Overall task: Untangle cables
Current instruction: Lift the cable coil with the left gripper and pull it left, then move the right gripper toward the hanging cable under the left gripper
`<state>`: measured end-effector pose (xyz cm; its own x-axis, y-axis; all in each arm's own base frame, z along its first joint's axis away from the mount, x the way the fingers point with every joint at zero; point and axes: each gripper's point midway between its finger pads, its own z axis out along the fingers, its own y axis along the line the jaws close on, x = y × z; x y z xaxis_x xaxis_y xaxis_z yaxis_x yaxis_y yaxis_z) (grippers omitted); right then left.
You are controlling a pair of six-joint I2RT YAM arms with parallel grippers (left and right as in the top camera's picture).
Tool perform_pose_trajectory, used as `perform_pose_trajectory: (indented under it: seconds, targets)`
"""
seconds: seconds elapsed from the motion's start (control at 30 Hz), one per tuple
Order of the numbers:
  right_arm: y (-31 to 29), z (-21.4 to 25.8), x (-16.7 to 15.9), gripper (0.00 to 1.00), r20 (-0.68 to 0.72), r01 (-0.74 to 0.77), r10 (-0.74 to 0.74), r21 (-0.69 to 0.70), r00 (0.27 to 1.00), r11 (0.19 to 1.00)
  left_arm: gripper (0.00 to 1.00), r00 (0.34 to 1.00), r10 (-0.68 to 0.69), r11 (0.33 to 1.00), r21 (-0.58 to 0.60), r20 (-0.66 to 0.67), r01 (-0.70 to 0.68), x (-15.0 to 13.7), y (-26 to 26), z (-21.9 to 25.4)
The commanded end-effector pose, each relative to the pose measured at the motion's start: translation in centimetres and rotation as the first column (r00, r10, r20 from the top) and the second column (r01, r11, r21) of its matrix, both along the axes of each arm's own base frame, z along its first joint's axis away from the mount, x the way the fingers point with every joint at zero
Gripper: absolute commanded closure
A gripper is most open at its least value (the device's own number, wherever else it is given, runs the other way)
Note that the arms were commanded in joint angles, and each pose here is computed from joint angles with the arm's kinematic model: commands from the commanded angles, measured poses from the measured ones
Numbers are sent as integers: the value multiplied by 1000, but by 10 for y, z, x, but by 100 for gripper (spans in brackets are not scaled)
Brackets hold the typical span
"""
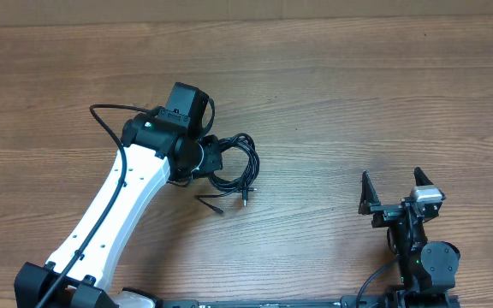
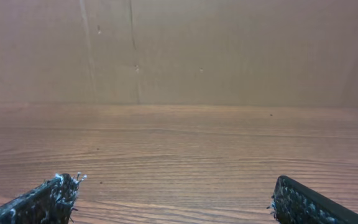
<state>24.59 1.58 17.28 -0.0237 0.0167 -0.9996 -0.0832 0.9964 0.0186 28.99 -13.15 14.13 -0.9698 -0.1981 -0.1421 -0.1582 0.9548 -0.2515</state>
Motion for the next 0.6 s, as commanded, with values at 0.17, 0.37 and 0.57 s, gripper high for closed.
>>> perform_pose_trajectory:
  seconds: [0.17, 0.37, 0.57]
  targets:
    - [-1, -2, 0, 0, 3, 3, -3, -1, 1000, 1000, 96, 999, 23, 1000, -19, 42, -22, 11, -5, 5]
    - [1, -1, 0, 0, 7, -5, 5, 1, 1000, 1000, 96, 999, 23, 1000, 1, -27, -23, -5, -1, 0]
    - [43, 5, -9, 0, 11, -249, 253, 224, 967, 942, 96, 999, 23, 1000, 0, -23, -23, -4, -1, 1]
